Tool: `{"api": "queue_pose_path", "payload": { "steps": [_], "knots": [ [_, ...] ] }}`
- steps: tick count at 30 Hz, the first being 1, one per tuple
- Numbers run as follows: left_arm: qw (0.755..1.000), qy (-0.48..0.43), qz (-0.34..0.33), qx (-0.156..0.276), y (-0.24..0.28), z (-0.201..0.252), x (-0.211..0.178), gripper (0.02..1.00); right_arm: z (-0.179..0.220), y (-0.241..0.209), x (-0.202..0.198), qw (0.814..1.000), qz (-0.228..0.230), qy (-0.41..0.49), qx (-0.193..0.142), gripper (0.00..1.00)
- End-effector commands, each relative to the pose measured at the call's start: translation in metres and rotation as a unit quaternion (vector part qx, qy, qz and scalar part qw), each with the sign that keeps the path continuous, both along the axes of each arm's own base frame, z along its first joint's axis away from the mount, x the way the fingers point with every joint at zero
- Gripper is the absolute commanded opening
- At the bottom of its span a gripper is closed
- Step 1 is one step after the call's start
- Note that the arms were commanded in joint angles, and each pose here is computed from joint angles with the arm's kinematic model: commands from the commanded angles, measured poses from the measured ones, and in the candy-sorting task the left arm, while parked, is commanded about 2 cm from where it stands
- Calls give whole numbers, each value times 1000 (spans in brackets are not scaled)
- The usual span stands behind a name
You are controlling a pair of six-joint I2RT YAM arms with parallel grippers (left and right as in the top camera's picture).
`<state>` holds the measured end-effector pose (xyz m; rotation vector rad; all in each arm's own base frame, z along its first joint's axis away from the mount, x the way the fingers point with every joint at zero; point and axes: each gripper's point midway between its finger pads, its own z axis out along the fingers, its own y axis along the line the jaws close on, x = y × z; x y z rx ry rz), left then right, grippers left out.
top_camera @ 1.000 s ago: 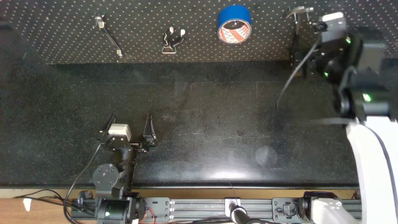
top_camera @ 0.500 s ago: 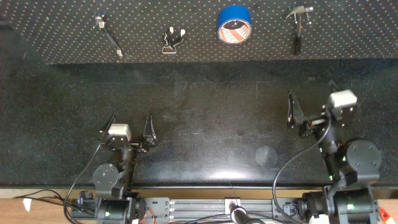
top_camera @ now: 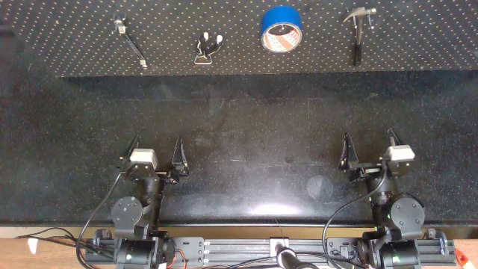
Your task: Place Tools Onto Pegboard
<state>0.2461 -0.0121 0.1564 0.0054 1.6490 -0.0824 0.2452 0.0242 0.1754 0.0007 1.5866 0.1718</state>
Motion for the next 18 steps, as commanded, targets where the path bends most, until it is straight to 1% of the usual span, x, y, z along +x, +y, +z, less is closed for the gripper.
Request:
{"api": "queue_pose_path", "payload": {
  "steps": [1,3,4,5,9,18],
  "knots": [
    [1000,0,-8,6,-3,-1,-1,996,-7,-4,1,1000,-11,3,-23,978],
    [1000,0,-8,6,-3,-1,-1,993,-18,-4,0,999,-10,25,-40,980],
    [1000,0,-8,6,-3,-1,-1,996,-18,-4,0,998,-9,24,-53,982],
    [1000,0,-8,6,-3,-1,-1,996,-18,-6,0,998,-14,24,-57,980],
    [1000,0,-8,6,-3,-1,-1,996,-18,-19,1,997,-40,25,-57,980],
    [1000,0,-8,6,-3,-1,-1,996,-18,-19,1,997,-41,25,-58,982]
  ]
}}
